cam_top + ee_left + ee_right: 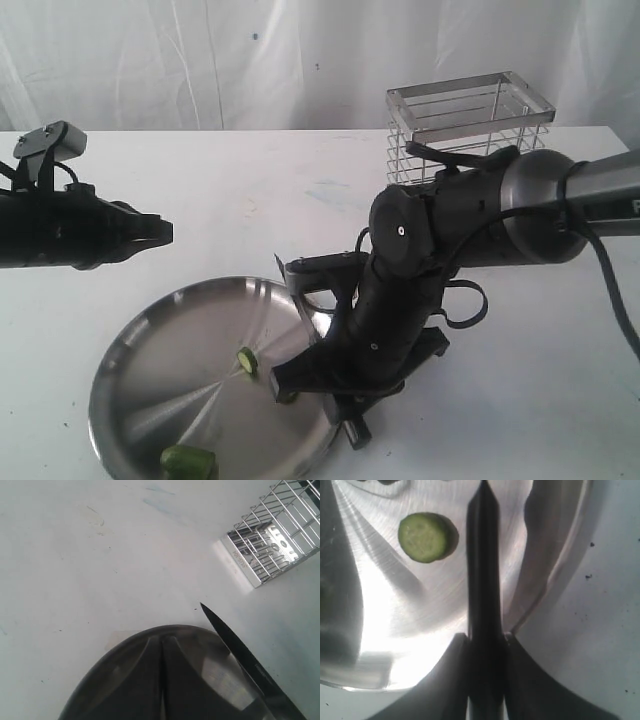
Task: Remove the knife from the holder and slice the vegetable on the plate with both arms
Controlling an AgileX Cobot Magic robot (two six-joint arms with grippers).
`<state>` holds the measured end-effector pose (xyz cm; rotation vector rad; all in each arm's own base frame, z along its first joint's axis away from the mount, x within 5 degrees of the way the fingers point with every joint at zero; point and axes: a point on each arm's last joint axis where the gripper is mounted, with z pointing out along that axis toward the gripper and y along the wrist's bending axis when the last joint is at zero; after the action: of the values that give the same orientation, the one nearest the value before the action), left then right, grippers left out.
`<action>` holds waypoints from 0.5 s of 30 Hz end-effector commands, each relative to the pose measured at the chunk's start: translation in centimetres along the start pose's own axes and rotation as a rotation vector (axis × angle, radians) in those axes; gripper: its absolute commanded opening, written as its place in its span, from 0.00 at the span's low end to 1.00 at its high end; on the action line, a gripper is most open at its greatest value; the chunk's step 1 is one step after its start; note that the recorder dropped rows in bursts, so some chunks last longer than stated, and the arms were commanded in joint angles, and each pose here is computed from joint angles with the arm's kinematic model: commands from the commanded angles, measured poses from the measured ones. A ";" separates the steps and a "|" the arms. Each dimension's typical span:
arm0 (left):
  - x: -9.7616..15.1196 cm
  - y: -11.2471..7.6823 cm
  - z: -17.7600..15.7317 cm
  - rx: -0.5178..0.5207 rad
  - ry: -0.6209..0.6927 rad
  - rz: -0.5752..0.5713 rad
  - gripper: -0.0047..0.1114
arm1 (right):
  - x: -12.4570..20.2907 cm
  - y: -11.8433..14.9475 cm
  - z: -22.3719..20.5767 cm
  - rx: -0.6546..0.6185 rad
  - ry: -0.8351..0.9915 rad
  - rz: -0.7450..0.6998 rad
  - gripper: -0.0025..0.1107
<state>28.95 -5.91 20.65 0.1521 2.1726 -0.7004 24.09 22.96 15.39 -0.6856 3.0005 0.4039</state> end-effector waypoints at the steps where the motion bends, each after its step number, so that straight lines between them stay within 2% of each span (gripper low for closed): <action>1: -0.1 -0.3 -0.3 0.020 -0.019 -0.014 0.04 | -0.5 -0.1 0.0 -0.001 -0.033 -0.010 0.03; 5: -0.1 -0.3 -0.3 0.022 -0.019 -0.014 0.04 | -0.6 0.0 -0.1 -0.003 -0.037 -0.012 0.13; 10: -0.1 -0.4 -0.3 0.037 -0.021 -0.014 0.04 | -0.9 0.1 -0.4 -0.006 -0.041 -0.016 0.29; 15: -0.2 -0.8 -0.3 0.085 -0.025 -0.014 0.04 | -0.9 0.1 -0.4 -0.006 -0.032 -0.033 0.34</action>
<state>28.84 -6.23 20.84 0.1729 2.1557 -0.7464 24.70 23.43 15.83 -0.7042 2.9547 0.4198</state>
